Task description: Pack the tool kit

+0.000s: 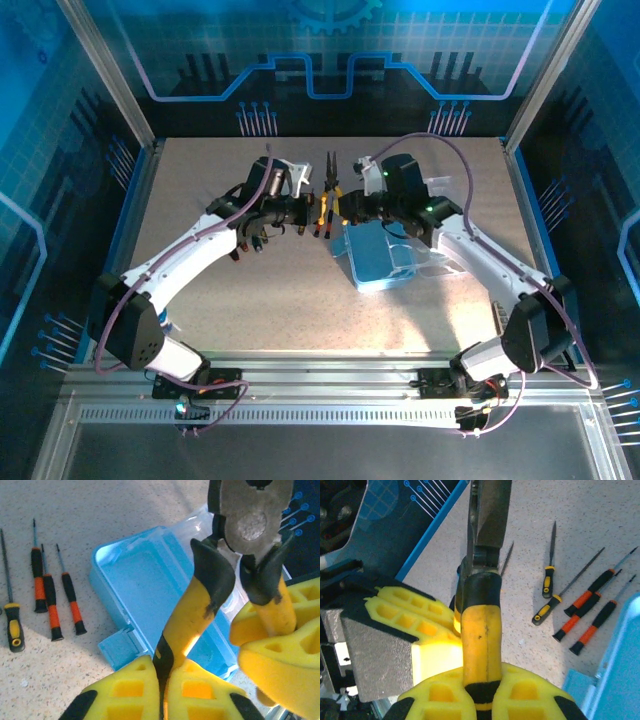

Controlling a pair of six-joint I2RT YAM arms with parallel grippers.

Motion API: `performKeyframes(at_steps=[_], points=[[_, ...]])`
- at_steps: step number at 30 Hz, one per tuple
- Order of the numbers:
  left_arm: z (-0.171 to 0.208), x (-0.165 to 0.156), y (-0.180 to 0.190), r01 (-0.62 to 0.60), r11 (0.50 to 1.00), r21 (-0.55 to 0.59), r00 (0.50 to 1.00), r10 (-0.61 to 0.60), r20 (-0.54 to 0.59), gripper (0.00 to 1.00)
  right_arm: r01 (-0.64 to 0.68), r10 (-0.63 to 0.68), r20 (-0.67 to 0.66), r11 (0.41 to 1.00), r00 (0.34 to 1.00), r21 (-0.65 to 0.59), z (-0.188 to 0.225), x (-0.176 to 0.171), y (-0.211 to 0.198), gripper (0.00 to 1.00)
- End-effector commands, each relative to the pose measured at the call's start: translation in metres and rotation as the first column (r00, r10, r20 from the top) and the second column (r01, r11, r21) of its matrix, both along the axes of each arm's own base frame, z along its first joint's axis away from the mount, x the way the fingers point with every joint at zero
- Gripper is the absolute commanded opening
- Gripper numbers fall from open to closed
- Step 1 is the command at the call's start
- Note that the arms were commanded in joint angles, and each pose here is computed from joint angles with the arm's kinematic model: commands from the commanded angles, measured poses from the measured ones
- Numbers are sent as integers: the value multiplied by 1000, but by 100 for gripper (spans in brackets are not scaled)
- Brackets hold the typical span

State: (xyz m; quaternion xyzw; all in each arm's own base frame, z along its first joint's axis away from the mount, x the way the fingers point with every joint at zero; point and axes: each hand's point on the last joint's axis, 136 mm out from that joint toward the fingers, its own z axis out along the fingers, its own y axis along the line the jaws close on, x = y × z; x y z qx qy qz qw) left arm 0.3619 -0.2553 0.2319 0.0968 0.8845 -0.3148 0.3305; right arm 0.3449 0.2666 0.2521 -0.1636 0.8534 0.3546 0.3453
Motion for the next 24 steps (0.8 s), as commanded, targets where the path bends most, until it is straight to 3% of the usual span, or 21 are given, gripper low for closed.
performKeyframes(at_steps=[1,3,5,10,15,24], points=[[-17,-1,30,-77,992,100,996,80,-28,48,70,-65,66,995,996,-70,14,3,-43,0],[-19,-1,42,-106,986,128,994,109,-19,81,71,-68,36,992,997,-101,7,0,-56,0],[-18,-1,58,-145,979,145,989,148,-10,99,64,-65,-6,989,998,-135,-3,-3,-69,0],[-28,-2,108,-256,940,226,963,268,-21,99,-9,-28,-143,967,989,-253,-39,-11,-86,0],[-58,-5,146,-335,869,363,919,386,-76,99,-93,14,-261,951,965,-294,-78,-12,-75,0],[-95,-7,158,-337,829,447,885,441,-150,99,-83,-12,-307,952,952,-294,-126,4,-54,0]])
